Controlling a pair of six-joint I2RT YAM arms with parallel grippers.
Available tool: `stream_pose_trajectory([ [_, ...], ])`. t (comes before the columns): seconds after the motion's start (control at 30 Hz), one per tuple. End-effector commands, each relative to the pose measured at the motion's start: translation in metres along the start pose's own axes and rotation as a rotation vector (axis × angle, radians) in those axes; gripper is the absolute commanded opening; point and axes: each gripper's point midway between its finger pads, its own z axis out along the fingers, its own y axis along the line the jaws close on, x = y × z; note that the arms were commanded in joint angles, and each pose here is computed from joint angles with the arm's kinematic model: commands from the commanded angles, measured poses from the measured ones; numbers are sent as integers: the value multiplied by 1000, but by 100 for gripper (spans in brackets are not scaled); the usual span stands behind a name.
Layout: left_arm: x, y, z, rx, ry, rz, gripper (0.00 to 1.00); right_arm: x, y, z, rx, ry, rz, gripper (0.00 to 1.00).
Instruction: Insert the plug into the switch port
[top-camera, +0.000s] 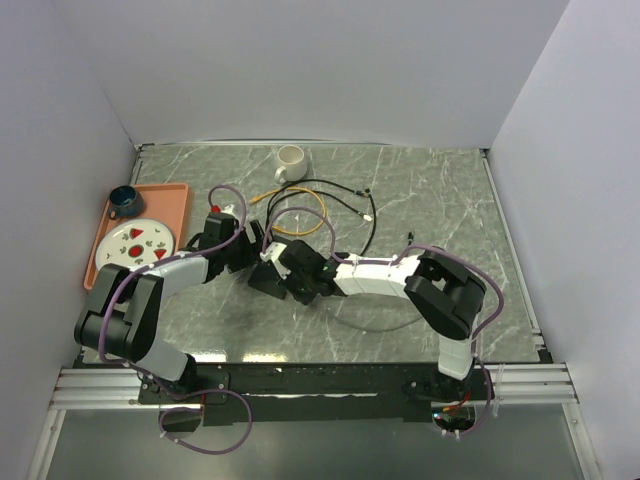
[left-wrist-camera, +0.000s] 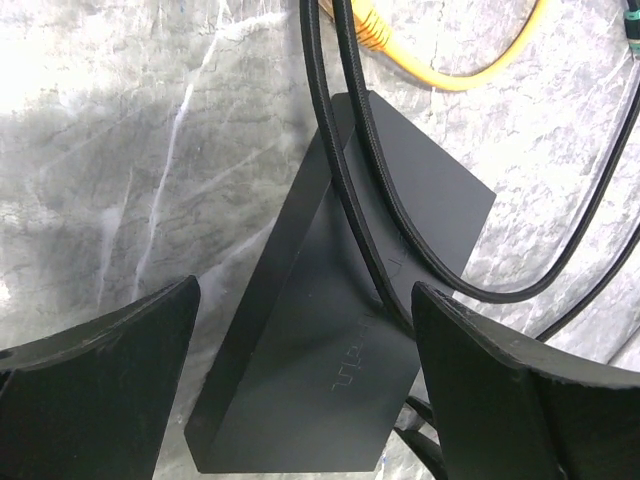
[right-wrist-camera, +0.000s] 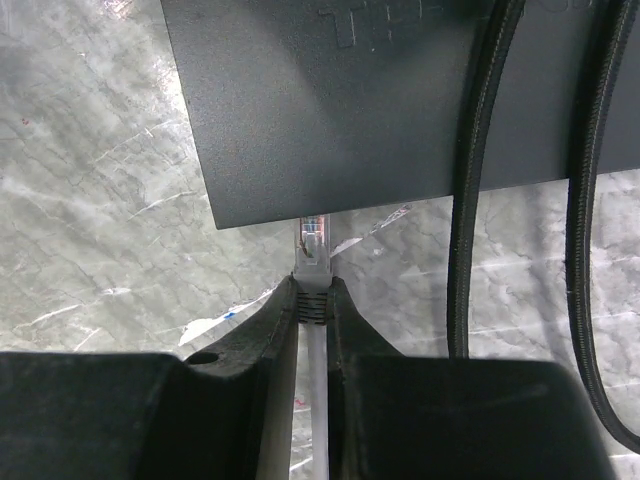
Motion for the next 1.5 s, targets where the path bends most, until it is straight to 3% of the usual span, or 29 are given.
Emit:
stream_pose_trajectory([
  [0.0, -17, -2, -2, -10, -48, 38, 93, -9, 2, 1, -6, -5, -18, 0],
  [0.23, -12, -5, 0, 29, -29, 51, 91, -3, 1, -3, -2, -9, -22, 0],
  [0.9, 14, -19, 3, 170, 57, 57, 69, -16, 0, 4, 8, 24, 21, 0],
  [1.47, 35, -23, 1, 241, 101, 13, 66, -42, 3, -6, 3, -66, 61, 0],
])
